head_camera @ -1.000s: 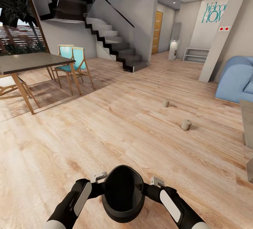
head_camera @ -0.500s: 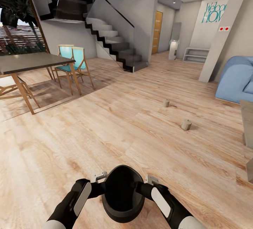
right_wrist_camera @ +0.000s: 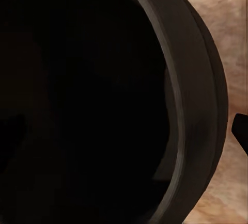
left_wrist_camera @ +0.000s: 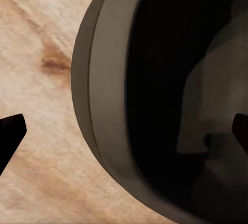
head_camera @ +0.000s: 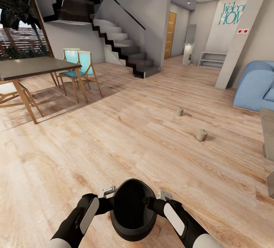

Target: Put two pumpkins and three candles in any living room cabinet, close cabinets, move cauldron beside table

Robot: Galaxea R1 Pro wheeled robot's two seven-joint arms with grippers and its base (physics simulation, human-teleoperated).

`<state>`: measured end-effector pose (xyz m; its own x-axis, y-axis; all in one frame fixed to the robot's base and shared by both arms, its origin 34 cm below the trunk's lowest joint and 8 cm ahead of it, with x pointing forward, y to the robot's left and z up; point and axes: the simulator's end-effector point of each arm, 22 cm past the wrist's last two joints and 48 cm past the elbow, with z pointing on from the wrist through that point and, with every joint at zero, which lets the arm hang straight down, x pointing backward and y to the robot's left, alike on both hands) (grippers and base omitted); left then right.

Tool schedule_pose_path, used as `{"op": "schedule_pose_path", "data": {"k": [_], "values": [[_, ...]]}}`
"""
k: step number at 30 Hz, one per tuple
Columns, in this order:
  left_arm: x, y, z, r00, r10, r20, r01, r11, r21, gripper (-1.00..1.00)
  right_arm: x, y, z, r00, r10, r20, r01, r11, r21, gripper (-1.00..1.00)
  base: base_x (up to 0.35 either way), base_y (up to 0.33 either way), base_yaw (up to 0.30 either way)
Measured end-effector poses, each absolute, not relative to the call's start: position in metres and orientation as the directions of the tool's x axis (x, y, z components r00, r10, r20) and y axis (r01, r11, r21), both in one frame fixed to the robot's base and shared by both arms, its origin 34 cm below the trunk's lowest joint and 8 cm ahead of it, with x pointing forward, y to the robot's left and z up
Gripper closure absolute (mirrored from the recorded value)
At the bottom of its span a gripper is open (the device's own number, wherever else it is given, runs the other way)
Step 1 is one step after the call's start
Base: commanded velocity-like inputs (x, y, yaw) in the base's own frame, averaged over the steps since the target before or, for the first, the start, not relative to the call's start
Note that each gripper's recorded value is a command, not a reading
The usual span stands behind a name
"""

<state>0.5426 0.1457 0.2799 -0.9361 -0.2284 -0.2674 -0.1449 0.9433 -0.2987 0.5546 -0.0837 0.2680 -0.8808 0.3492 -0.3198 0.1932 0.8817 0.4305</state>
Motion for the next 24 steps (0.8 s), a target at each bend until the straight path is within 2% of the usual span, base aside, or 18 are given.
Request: {"op": "schedule_pose_path", "data": {"k": [24], "values": [[0.534,0.146,0.263,-0.944,-0.232,-0.237,-0.158,0.943,-0.293,-1.0,0.542,-0.099,0.244,-0.886,0.356,-0.296,0.241,0.9,0.364,-1.0,0.0,0.0,0.0]]}}
